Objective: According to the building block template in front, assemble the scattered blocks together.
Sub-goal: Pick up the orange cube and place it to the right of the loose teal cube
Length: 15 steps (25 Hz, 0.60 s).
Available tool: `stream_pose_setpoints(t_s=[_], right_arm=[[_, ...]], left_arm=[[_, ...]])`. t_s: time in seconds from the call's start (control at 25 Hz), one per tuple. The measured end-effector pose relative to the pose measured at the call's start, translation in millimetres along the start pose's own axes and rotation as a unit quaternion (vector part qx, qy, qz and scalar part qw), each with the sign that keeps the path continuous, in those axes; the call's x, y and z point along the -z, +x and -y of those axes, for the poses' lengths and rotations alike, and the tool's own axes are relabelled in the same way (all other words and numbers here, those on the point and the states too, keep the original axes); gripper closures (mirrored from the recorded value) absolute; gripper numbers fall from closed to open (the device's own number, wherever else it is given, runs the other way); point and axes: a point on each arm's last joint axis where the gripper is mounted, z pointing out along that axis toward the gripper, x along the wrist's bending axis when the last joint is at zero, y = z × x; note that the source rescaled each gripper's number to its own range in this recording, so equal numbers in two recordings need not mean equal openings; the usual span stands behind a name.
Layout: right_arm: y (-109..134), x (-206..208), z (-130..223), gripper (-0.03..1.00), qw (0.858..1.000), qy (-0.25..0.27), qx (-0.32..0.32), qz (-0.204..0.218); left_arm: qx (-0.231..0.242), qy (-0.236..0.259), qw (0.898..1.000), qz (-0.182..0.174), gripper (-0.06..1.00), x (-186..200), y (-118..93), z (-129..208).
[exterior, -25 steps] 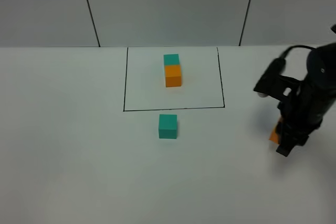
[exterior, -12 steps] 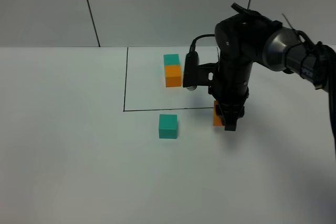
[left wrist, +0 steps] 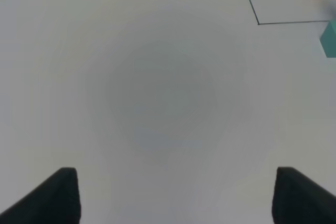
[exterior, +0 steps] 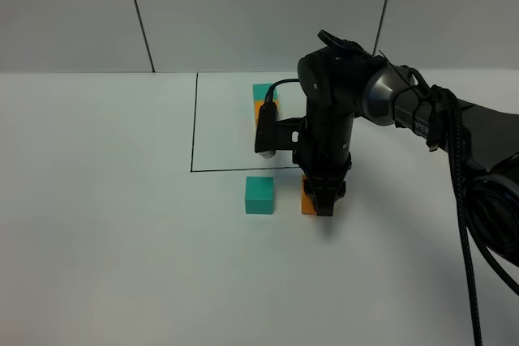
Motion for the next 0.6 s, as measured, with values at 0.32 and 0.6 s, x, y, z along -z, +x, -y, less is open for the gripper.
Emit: stream_pose_setpoints(t_s=[0.32,0.6], right_arm=[[2,-7,-9,0.95,1.0,-0.023,-0.002,0.001],[4,-10,-17,0.95,0.999,-0.032,0.003,0.007]], left_arm=[[0.0,0.0,1.0,0.0,0.27,0,0,0],[0.0,0.0,1.0,0.0,0.27,0,0,0]])
